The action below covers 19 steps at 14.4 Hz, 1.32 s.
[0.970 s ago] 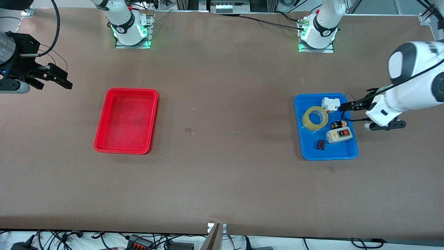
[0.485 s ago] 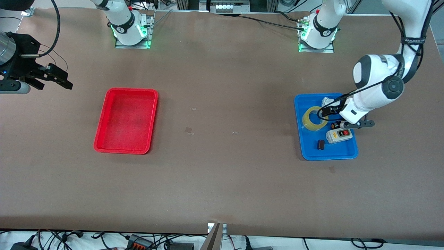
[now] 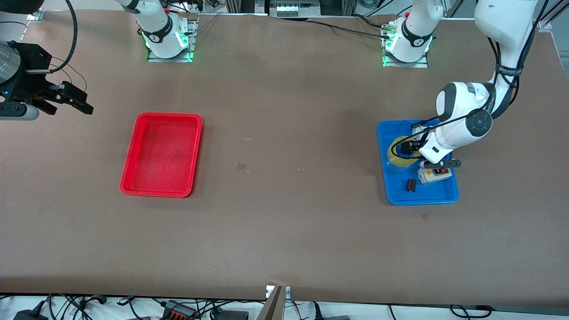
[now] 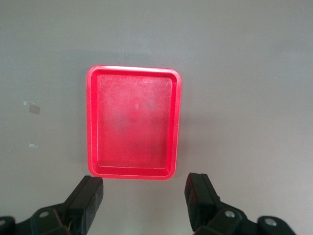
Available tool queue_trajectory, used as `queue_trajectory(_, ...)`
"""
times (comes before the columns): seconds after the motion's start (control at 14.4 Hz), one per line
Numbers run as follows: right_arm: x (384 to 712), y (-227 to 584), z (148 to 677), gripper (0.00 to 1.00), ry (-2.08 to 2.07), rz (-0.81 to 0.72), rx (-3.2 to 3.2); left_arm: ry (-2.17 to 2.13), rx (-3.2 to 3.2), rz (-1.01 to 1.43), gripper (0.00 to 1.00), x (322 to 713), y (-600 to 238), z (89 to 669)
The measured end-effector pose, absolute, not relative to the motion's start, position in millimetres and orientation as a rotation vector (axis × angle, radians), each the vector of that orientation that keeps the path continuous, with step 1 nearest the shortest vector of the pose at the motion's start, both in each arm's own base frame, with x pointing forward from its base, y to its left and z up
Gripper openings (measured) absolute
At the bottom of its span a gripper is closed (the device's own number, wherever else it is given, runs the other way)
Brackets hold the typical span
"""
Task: Place and move tape with both arms
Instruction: 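Reach the left gripper down over the yellow tape roll, then close the left gripper on the tape roll's rim and lift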
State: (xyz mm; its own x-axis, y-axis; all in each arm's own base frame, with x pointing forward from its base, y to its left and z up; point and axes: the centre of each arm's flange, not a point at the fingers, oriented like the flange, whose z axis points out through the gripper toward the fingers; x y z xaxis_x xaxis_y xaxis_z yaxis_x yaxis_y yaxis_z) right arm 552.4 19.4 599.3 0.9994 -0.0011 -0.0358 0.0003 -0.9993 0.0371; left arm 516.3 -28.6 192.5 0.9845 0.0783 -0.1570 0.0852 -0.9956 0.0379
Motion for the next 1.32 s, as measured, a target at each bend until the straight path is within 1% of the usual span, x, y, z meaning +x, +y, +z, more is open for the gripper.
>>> queue_trajectory(0.14,552,19,599,0.99,-0.001,-0.056,3.104,0.129,3.084,-0.256,1.0,515,-29,180)
queue_trajectory(0.35,552,19,599,0.99,-0.001,-0.056,3.104,0.129,3.083,-0.257,1.0,515,-29,177)
queue_trajectory(0.49,552,19,599,0.99,-0.001,-0.056,3.104,0.129,3.084,-0.254,0.95,516,-29,178)
queue_trajectory(0.69,552,19,599,0.99,-0.001,-0.056,3.104,0.13,3.084,-0.244,0.56,518,-29,181)
queue_trajectory(0.76,552,19,599,0.99,-0.001,-0.056,3.104,0.13,3.084,-0.24,0.45,519,-28,183)
queue_trajectory(0.83,552,19,599,0.99,-0.001,-0.056,3.104,0.13,3.084,-0.239,0.28,519,-28,185)
queue_trajectory(0.9,552,19,599,0.99,-0.001,-0.056,3.104,0.13,3.084,-0.238,0.25,519,-28,186)
queue_trajectory(1.11,552,19,599,0.99,-0.001,-0.056,3.104,0.131,3.084,-0.241,0.25,520,-29,189)
queue_trajectory(1.32,552,19,599,0.99,-0.001,-0.056,3.104,0.129,3.082,-0.234,0.25,530,-37,216)
